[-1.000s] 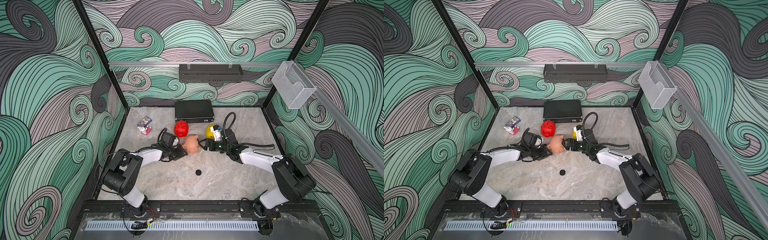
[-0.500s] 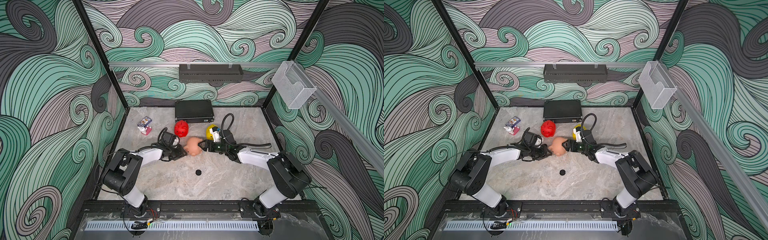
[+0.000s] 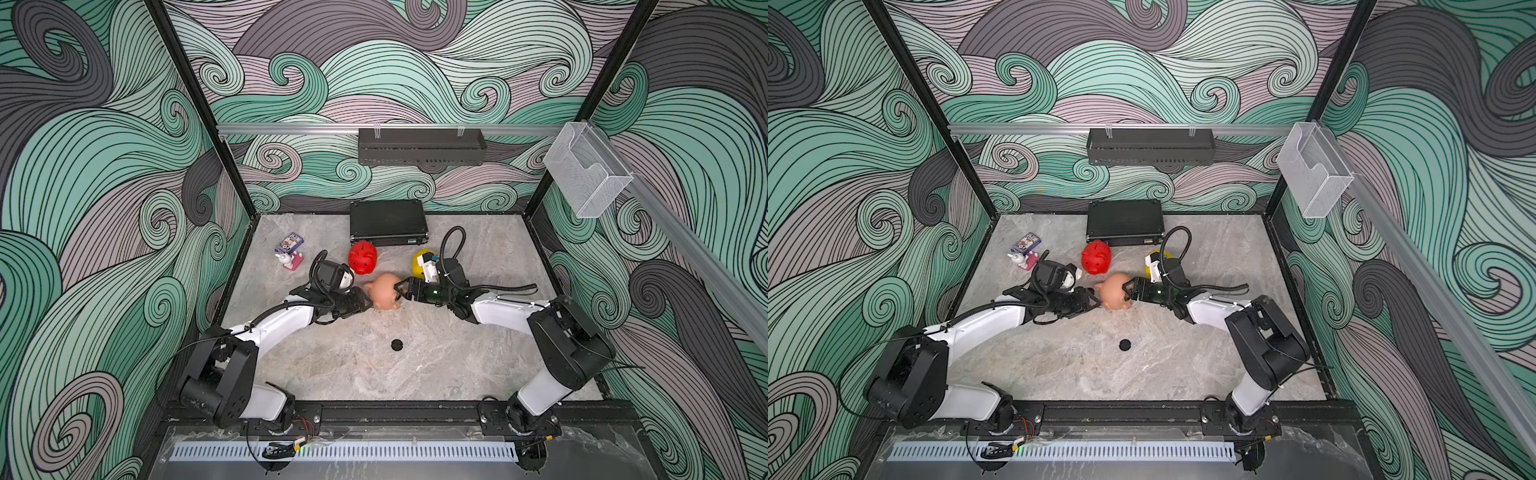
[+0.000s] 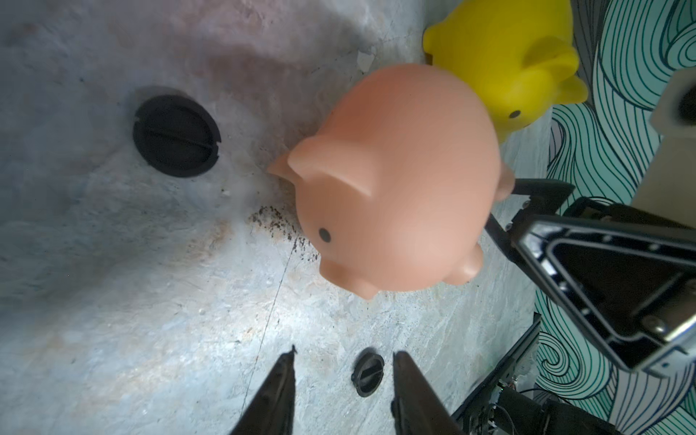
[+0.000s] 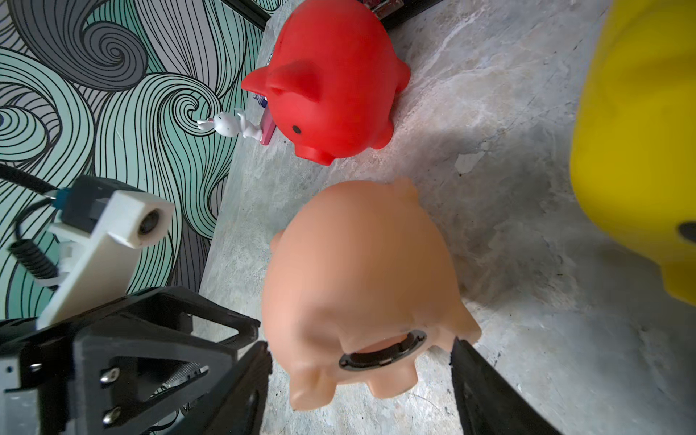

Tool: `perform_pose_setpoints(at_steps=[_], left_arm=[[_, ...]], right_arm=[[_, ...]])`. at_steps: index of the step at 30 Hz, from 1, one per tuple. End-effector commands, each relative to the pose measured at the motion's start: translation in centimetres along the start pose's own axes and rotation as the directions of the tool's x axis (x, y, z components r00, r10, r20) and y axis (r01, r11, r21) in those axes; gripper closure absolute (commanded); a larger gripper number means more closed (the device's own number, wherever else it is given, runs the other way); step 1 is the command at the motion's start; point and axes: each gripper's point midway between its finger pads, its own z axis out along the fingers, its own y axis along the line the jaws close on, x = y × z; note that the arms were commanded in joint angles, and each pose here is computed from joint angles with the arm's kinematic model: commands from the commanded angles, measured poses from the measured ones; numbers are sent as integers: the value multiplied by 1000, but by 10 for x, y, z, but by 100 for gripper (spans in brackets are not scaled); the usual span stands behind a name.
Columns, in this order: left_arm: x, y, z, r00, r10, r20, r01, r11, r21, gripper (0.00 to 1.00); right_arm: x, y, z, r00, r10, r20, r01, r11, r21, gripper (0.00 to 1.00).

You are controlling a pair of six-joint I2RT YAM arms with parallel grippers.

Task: Close piggy banks
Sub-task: Turn over the piggy bank at the center of the board.

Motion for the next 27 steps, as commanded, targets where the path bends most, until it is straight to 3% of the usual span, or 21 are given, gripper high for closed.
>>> perform_pose_setpoints(at_steps=[1, 7, 12, 22, 27], left_arm=[[-16, -4, -11, 998, 61, 35, -59, 997, -49, 56], [-33, -10, -14, 993, 99, 66, -95, 993, -71, 53], [-27, -5, -7, 996, 84, 36, -81, 994, -69, 53], [-17, 1, -4, 997, 80, 21, -78, 994, -70, 51], [-23, -8, -11, 994, 98, 57, -96, 995, -39, 46]], right_arm=[[-5, 10, 6, 1000, -2, 5, 3, 1000, -26, 26], [-8, 8, 11, 1000, 0, -3, 0, 1000, -11, 32], [-12, 8, 17, 1000, 3, -8, -3, 1000, -9, 38], [-20, 9, 30, 1000, -5, -21, 4, 1000, -11, 41], [-29, 12, 33, 999, -40, -9, 40, 999, -11, 40]])
